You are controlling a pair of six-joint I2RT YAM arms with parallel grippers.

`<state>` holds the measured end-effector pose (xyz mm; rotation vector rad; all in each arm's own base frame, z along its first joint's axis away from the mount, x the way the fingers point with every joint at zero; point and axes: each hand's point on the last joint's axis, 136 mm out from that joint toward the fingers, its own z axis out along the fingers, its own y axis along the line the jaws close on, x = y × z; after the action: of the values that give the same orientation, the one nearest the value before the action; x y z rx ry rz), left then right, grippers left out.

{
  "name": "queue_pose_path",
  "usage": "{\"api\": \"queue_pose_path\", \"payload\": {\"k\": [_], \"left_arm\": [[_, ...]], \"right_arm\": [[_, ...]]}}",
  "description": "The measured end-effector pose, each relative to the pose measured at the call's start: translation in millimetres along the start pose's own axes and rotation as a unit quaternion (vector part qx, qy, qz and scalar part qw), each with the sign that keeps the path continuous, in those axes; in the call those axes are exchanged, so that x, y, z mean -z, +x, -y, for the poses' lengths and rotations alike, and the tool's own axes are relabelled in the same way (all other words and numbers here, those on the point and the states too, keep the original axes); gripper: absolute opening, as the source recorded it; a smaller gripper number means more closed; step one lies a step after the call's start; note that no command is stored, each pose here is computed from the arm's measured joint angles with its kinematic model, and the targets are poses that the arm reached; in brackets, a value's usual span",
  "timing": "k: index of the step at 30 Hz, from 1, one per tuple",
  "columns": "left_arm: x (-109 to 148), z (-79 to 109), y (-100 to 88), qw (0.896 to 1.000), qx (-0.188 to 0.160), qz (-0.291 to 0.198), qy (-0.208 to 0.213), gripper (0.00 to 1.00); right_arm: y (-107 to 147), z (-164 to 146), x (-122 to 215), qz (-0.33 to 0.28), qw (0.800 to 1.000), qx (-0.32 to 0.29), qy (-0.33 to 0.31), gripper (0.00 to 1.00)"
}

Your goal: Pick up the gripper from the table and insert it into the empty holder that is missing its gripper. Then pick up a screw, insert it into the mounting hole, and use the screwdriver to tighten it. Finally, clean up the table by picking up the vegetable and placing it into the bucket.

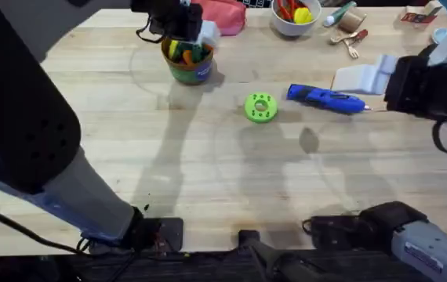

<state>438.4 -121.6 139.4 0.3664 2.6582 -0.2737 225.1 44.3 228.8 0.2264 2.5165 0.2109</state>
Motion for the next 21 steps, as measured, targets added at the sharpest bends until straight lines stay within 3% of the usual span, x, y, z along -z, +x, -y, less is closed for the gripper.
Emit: {"api": "queue_pose_path", "payload": {"k": [1, 3, 8, 11, 15, 18, 21], "left_arm": [[1, -0.6, 1.5, 1.000, 0.002, -0.004, 0.000, 0.913], [4, -2.3, 7.0, 1.000, 0.008, -0.017, -0.001, 0.980], [27, -9.5, 22.1, 0.999, 0.024, -0.039, -0.006, 0.987], [60, -12.7, 30.1, 0.999, 0.029, -0.036, -0.020, 0.986], [104, -7.8, 35.6, 0.999, 0.024, 0.004, -0.031, 0.987], [127, -3.4, 59.8, 0.999, 0.021, 0.021, -0.037, 0.987], [134, -0.7, 88.5, 0.999, 0.021, 0.022, -0.038, 0.987]], "right_arm": [[0, 0, 0, 0.000, 1.000, 0.000, 0.000, 0.994], [0, 0, 0, 0.000, 1.000, 0.000, 0.000, 0.994], [0, 0, 0, 0.000, 1.000, 0.000, 0.000, 0.994], [0, 0, 0, 0.000, 1.000, 0.000, 0.000, 0.994], [0, 0, 0, 0.000, 1.000, 0.000, 0.000, 0.994], [0, 0, 0, -0.001, 1.000, 0.000, 0.000, 0.994], [3, 1, 0, -0.007, 1.000, 0.000, 0.002, 0.994]]}}
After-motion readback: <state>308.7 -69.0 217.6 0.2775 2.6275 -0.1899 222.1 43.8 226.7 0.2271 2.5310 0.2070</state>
